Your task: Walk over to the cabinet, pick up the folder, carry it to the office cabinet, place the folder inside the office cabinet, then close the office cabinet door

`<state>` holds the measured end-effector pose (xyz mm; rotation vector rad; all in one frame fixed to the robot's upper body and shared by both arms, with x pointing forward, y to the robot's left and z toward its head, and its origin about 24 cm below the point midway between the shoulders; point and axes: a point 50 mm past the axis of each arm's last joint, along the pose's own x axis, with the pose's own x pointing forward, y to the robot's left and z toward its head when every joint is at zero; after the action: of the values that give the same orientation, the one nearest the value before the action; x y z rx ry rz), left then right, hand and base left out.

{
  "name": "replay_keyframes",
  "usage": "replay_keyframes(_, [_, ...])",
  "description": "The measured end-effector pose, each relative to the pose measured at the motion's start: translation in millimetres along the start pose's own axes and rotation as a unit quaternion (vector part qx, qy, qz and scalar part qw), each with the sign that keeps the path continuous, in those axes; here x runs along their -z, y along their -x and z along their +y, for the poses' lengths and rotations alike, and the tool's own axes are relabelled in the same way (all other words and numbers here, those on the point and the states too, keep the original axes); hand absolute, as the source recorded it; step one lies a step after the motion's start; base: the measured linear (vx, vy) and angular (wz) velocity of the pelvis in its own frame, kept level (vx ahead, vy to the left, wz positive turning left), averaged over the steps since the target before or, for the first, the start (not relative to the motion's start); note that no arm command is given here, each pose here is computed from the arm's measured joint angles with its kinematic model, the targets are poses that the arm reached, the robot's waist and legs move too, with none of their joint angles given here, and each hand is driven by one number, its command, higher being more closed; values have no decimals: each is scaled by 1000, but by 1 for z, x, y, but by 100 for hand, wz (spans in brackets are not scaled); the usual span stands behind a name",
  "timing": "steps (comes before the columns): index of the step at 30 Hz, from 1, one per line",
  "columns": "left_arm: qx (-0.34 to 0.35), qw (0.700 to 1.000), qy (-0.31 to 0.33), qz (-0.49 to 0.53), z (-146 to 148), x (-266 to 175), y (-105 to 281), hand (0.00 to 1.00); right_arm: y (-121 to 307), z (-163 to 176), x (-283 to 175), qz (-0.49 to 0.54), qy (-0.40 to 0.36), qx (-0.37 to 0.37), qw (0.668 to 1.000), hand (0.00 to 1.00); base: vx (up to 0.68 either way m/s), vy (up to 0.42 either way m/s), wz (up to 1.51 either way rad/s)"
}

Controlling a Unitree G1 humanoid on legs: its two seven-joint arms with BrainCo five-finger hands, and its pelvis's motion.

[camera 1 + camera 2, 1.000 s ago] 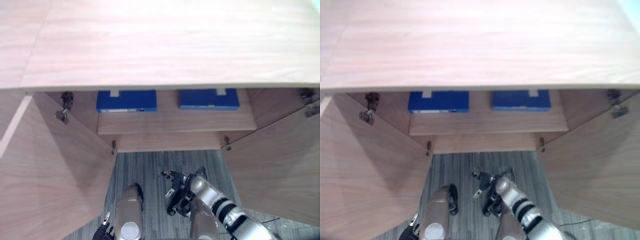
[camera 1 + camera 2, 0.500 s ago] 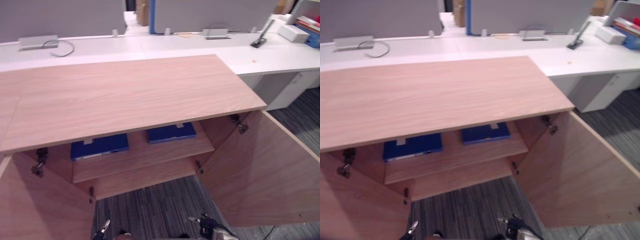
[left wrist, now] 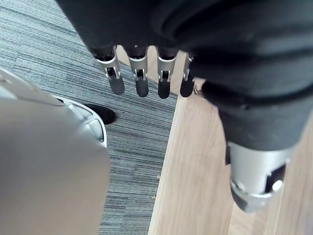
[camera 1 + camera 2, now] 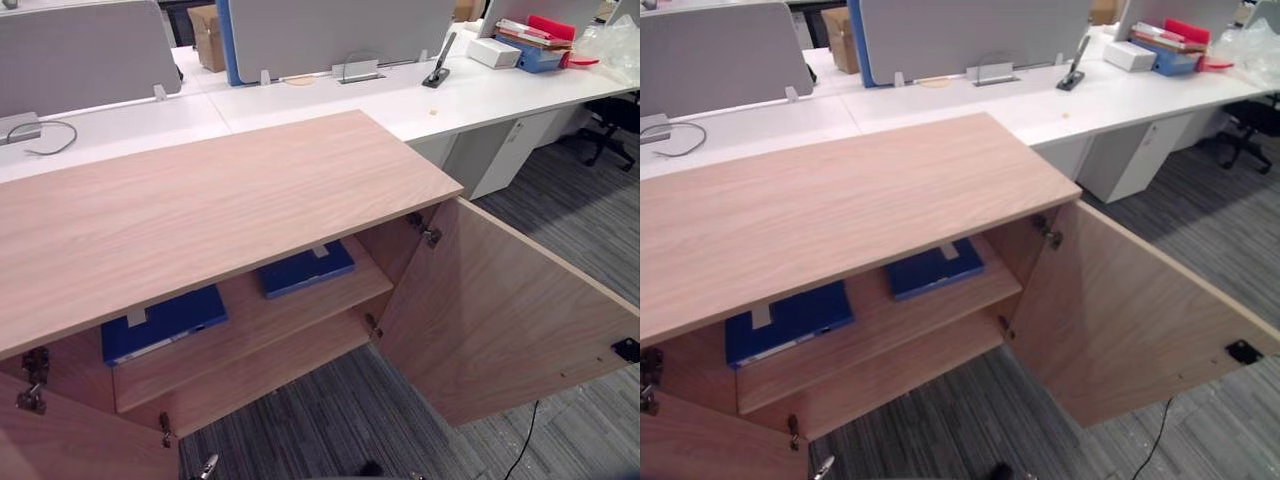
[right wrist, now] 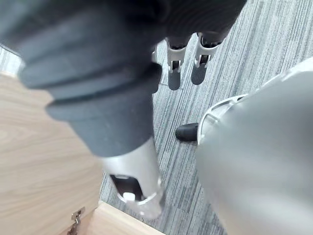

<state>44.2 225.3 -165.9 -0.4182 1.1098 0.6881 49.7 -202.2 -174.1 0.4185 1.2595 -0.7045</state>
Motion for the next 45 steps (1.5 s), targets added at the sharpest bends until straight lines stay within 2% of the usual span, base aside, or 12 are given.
replay_keyframes(7, [-15,1000,0,10,8,7,2,0,2,-4,-25,-61,-119,31,991,0,-5,-22,-31])
replay_keyframes(12, [-22,1000,-11,13,12,9,3,0,15,-8,-72,-171,-137,40,975,0,38,-11,-45])
replay_keyframes(16, [-18,999,-22,14,9,10,3,0,36,-22,-118,-274,-161,69,945,0,31,-24,-19])
replay_keyframes(25, [-8,999,-46,15,5,11,3,0,75,-33,-185,-407,-172,104,891,0,-35,-13,-5])
replay_keyframes(31, [-6,997,-74,22,7,15,4,0,106,-37,-235,-491,-149,105,852,0,-21,-9,-2])
replay_keyframes(33, [-2,996,-83,23,6,15,4,0,120,-29,-258,-524,-130,91,837,0,4,-7,2])
replay_keyframes(35, [-1,996,-86,24,6,16,5,0,136,-9,-277,-560,-80,64,822,0,7,-8,2])
replay_keyframes(38, [1,996,-89,25,7,17,5,0,141,10,-288,-571,-55,44,818,0,14,-15,4])
replay_keyframes(45, [5,995,-95,24,6,16,5,0,142,11,-295,-578,1,47,815,0,9,-3,0])
